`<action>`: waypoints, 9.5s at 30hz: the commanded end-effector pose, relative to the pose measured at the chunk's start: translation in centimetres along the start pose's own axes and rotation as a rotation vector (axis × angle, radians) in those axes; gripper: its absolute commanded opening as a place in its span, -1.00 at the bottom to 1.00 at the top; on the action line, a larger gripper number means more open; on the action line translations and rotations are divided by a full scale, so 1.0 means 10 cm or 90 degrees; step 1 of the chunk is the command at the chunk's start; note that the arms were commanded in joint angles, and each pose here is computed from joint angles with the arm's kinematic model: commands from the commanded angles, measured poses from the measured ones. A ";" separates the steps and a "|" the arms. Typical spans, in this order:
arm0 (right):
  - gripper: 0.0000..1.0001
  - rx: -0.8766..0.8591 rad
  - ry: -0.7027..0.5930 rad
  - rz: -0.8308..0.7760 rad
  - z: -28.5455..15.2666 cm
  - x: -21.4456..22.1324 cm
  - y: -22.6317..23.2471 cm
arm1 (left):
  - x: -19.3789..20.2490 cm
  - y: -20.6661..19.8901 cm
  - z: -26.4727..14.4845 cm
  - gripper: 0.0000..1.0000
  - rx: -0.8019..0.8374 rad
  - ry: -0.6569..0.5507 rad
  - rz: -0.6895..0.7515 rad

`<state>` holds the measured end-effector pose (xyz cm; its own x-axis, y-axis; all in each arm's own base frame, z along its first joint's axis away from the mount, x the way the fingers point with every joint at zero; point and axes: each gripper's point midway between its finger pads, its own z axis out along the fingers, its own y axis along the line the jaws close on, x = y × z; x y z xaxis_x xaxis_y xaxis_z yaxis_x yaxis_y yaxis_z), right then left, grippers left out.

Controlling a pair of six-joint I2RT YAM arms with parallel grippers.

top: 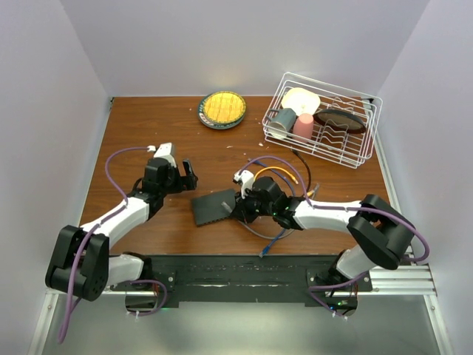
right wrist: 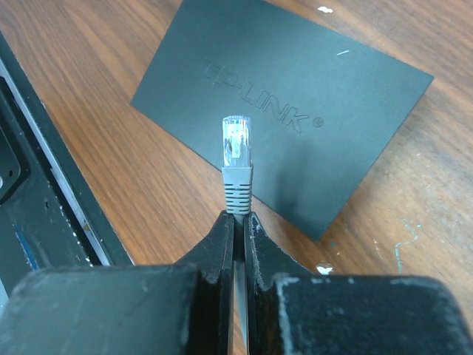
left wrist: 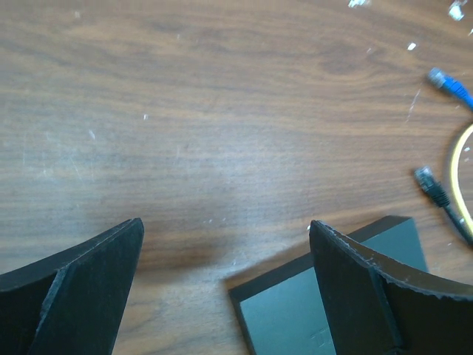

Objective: Insert the plug into the switch port

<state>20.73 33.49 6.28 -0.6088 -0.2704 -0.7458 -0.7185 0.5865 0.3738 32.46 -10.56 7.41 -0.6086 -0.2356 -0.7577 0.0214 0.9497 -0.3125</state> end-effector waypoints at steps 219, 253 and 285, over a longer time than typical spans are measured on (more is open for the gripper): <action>-1.00 0.309 0.414 -0.018 0.16 1.15 -0.27 | 0.23 -0.46 0.32 0.70 0.175 0.095 0.002; -1.00 0.334 0.343 -0.015 0.41 0.80 -0.27 | 0.41 -0.48 0.24 0.40 0.202 0.124 0.005; -1.00 0.340 0.285 0.002 0.48 0.58 -0.33 | 0.46 -0.52 0.22 0.38 0.220 0.135 0.006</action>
<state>21.42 37.25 1.76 -0.7369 -0.4609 -0.4945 -0.5558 0.8295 0.0552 32.00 -16.31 3.76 -0.7564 -0.1555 -0.6353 0.2296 0.8463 -0.4806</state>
